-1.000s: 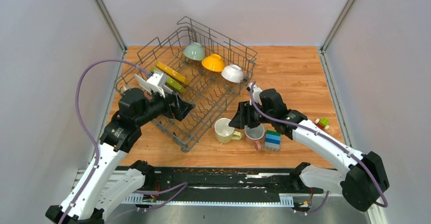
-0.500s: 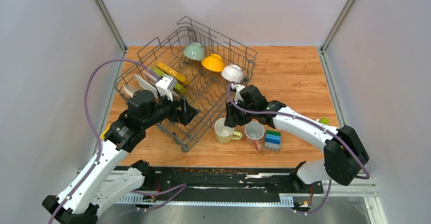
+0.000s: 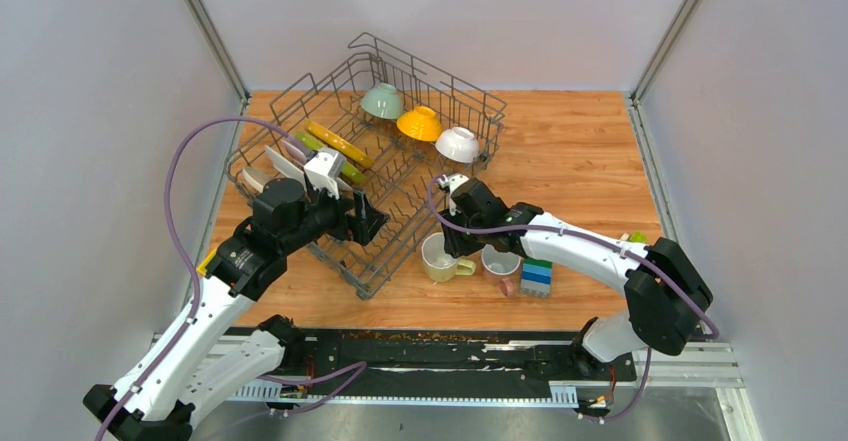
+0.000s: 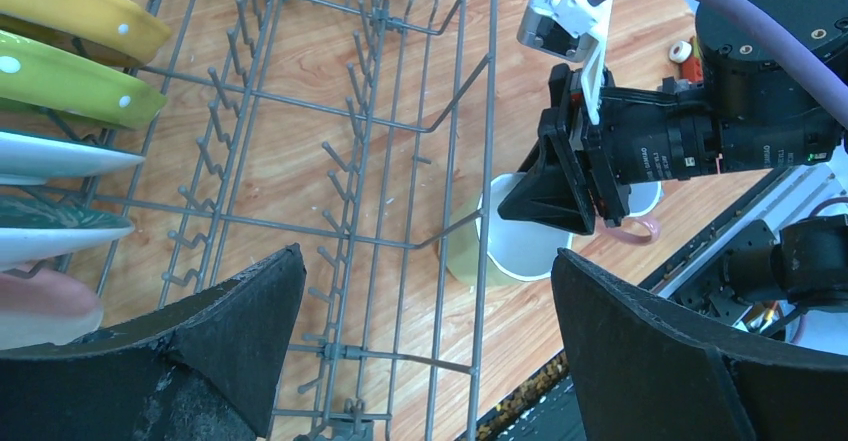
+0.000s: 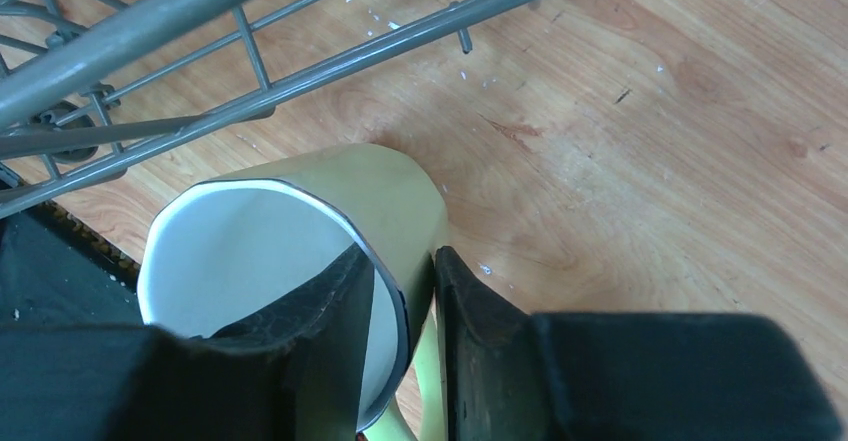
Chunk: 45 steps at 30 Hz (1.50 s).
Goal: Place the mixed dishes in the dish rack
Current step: Pick up the cup at the center of the board.
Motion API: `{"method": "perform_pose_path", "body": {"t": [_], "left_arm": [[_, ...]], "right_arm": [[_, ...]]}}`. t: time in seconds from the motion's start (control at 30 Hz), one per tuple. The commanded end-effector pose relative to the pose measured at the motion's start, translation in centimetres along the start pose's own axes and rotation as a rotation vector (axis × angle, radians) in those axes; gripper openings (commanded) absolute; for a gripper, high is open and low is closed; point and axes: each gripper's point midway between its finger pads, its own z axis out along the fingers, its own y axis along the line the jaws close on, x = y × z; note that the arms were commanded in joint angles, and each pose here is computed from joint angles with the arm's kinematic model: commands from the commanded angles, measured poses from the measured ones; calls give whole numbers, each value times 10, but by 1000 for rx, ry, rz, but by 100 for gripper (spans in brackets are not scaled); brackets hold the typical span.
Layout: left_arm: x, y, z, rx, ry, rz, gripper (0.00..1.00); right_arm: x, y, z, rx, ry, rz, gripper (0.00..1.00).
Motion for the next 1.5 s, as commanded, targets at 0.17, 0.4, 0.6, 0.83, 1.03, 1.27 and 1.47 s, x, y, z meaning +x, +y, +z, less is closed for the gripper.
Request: {"method": "perform_pose_path", "body": {"t": [0.17,0.4,0.6,0.83,1.03,1.27,1.47], "left_arm": [[-6,0,0,1,-28,31,100],[-5,-3,0,19,-29,31,100],[-11,-7,-1,39,-50,41,100],[-23,-13,-7,62,-111,42,100],[-30,-25,-10,127,-156,43,100],[-36,-41,-12,216,-189,37,100],[-36,-54,-14,294,-189,35,100]], "right_arm": [[-7,7,-9,-1,-39,18,8],[0,23,-29,-101,-64,67,0],[-9,41,-67,-218,-157,95,0],[-23,60,-119,-360,-315,73,0],[-43,76,-161,-465,-467,34,0],[-88,74,-208,-485,-742,86,0],[-108,71,-211,-465,-769,120,0]]}}
